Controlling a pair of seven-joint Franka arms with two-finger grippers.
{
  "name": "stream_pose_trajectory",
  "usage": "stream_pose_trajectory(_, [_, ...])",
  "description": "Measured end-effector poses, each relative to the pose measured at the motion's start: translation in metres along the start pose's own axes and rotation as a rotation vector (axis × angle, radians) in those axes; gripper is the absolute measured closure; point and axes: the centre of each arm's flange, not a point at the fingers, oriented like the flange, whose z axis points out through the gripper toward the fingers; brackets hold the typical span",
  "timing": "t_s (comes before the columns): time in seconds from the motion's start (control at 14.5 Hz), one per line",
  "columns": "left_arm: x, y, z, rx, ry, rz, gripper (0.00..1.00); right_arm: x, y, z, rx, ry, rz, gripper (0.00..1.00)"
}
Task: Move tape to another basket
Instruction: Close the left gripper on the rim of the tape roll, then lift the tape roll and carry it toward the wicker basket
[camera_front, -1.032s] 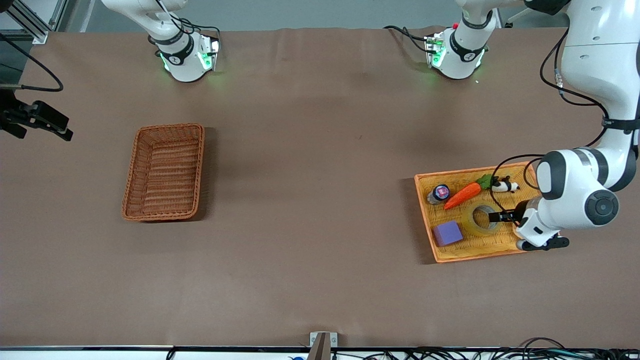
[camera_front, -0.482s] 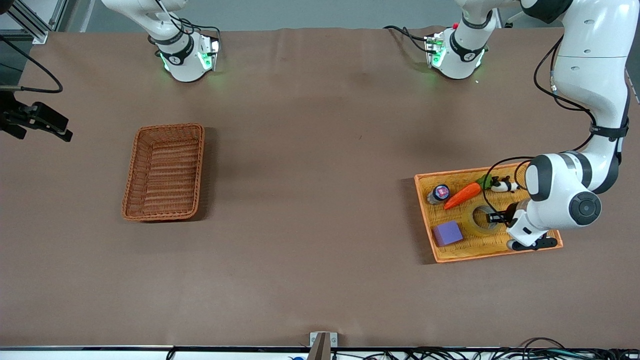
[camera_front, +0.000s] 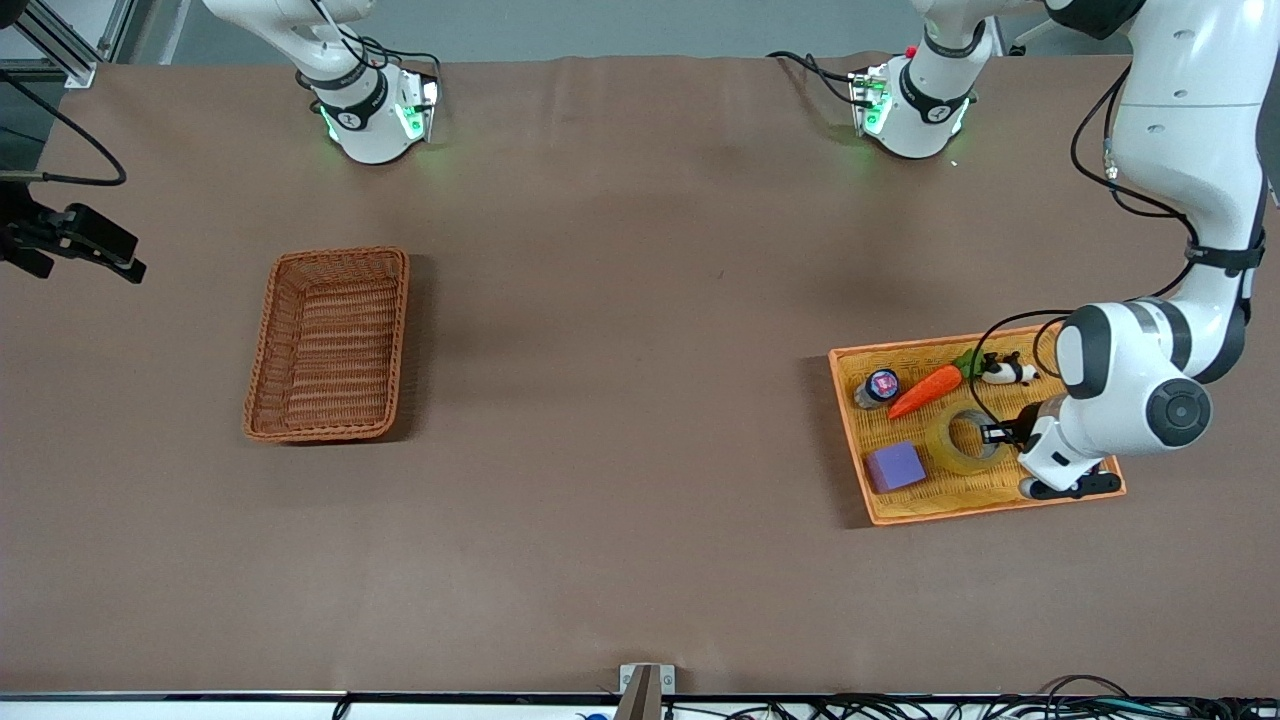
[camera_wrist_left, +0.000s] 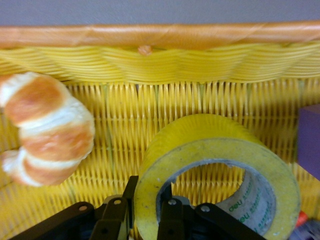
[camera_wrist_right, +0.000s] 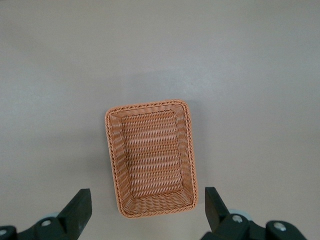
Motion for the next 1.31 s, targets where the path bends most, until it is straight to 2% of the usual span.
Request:
stream_pose_trajectory(0.28, [-0.01, 0.016, -0.094, 0.004, 0.045, 0.025, 0.78, 0.0, 0.0, 0.0, 0.0, 0.0, 0.0, 0.0])
stream_pose_trajectory(0.48, [-0.021, 0.092, -0.127, 0.01, 0.086, 0.132, 0.78, 0.0, 0.0, 0.0, 0.0, 0.0, 0.0, 0.0])
stream_pose_trajectory(0.62, [-0.033, 0.158, -0.131, 0.013, 0.101, 0.182, 0.78, 0.0, 0.0, 0.0, 0.0, 0.0, 0.0, 0.0])
stream_pose_trajectory(0.83, [-0.057, 0.241, -0.124, 0.016, 0.103, 0.191, 0.78, 0.0, 0.0, 0.0, 0.0, 0.0, 0.0, 0.0])
stream_pose_trajectory(1.1, [-0.086, 0.335, -0.096, 0.023, 0.088, 0.212, 0.78, 0.0, 0.0, 0.0, 0.0, -0.001, 0.001, 0.0])
stream_pose_trajectory(1.31, [-0.112, 0.409, -0.073, 0.022, 0.091, 0.277, 0.78, 0.0, 0.001, 0.0, 0.0, -0.001, 0.002, 0.0])
